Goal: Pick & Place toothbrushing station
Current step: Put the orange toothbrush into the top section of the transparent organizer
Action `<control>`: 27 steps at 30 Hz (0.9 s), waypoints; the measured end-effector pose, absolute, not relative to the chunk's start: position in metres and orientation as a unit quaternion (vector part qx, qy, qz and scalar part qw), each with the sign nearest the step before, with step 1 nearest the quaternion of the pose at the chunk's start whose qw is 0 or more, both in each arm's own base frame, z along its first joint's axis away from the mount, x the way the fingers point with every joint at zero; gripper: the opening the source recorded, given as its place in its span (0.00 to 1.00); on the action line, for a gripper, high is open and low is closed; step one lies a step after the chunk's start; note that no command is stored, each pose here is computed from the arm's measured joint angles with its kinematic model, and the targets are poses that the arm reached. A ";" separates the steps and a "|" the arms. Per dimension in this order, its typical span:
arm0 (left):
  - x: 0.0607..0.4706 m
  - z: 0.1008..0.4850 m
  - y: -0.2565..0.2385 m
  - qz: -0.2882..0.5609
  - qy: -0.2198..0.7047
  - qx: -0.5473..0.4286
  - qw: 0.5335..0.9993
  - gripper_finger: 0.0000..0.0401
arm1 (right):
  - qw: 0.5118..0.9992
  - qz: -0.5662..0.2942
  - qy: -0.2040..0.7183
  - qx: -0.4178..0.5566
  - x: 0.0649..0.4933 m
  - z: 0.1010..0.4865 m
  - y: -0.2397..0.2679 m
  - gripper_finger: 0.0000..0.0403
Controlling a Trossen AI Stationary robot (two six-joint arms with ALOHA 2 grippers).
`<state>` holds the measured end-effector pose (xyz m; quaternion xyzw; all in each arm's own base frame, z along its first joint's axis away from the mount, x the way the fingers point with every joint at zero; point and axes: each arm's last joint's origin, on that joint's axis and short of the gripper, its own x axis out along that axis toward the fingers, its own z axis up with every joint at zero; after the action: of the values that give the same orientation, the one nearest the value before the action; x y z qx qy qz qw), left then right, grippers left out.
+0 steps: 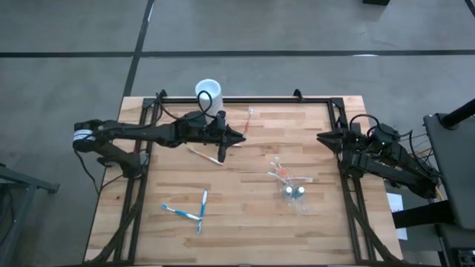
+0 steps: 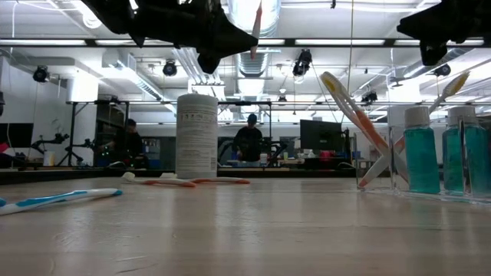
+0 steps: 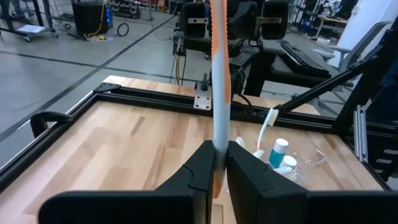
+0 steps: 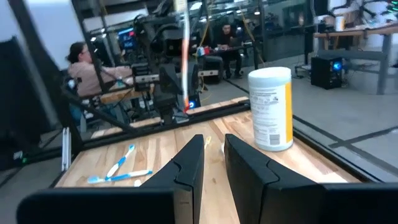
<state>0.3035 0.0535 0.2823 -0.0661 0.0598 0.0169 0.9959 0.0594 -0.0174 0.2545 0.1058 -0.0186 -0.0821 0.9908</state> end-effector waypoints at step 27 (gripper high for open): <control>0.303 0.282 0.054 0.021 0.060 -0.078 0.995 0.09 | 0.983 -0.089 -0.008 0.162 0.100 0.266 -0.034 0.45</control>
<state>0.3035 0.0537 0.2822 -0.0778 0.0596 0.0212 0.9950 0.1003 -0.0344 0.2659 0.1621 -0.0078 -0.0893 0.9827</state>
